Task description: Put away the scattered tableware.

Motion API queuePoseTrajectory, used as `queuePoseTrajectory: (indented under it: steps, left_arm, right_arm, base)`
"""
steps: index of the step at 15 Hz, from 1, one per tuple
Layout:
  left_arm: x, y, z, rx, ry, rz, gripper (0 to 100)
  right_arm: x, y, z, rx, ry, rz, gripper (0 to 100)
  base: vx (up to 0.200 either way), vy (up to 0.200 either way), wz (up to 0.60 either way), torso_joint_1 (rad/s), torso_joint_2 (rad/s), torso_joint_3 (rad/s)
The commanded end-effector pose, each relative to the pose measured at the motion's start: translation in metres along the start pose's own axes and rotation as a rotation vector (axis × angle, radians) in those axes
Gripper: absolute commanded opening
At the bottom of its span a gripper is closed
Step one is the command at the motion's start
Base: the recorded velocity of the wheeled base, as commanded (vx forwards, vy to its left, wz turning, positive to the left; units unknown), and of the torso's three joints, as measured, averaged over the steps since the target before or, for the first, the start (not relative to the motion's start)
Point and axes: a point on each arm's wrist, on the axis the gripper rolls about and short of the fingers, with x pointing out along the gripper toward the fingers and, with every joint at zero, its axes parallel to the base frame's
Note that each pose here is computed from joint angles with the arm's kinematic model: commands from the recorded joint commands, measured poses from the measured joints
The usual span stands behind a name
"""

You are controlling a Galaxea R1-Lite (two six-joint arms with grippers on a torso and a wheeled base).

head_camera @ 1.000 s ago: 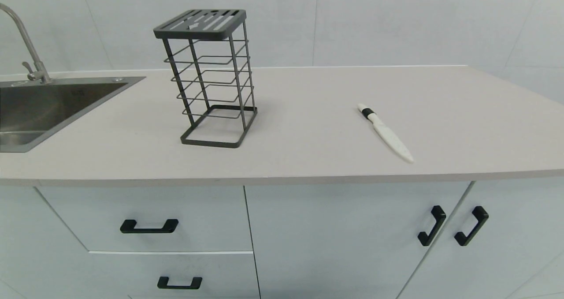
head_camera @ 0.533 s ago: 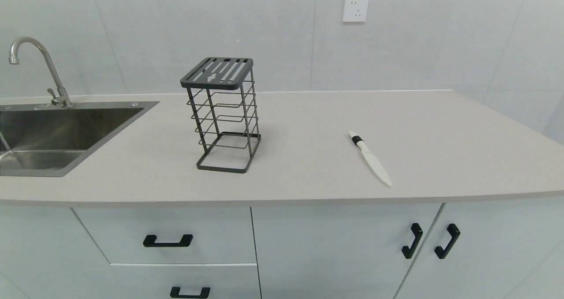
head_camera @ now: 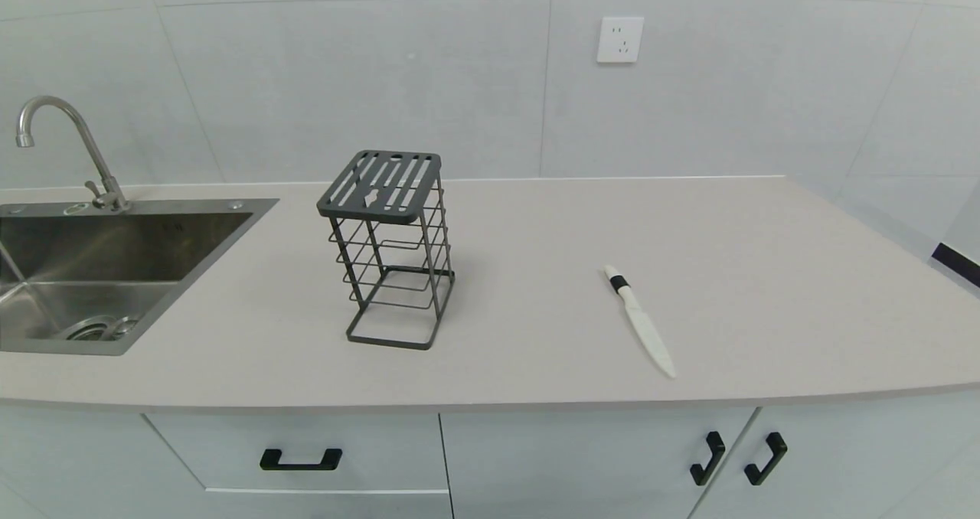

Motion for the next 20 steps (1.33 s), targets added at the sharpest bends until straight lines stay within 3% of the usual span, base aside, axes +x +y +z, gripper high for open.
queuePoseTrajectory:
  steps: [1, 10, 15, 20]
  left_arm:
    - [0.0001, 0.0, 0.0, 0.0, 0.001, 0.0, 100]
    - [0.0001, 0.0002, -0.0001, 0.002, 0.003, 0.009, 100]
    - [0.0001, 0.0002, -0.0001, 0.0, 0.003, 0.009, 100]
    - [0.0001, 0.0003, -0.0001, 0.0, 0.003, 0.012, 100]
  right_arm:
    - [0.0001, 0.0, 0.0, 0.0, 0.001, 0.0, 100]
    - [0.0003, 0.0, 0.0, -0.003, 0.003, 0.001, 100]
    - [0.0001, 0.0, 0.0003, -0.001, 0.002, 0.0, 100]
    - [0.0003, 0.0, -0.0001, -0.001, 0.004, 0.0, 100]
  base:
    - [0.0, 0.0, 0.0, 0.286, -0.52, -0.261]
    - [0.0, 0.0, 0.0, 0.262, -0.51, -0.249]
    - [0.0, 0.0, 0.0, 0.042, -0.04, 0.004]
    - [0.0, 0.0, 0.0, 0.268, -0.02, 0.24]
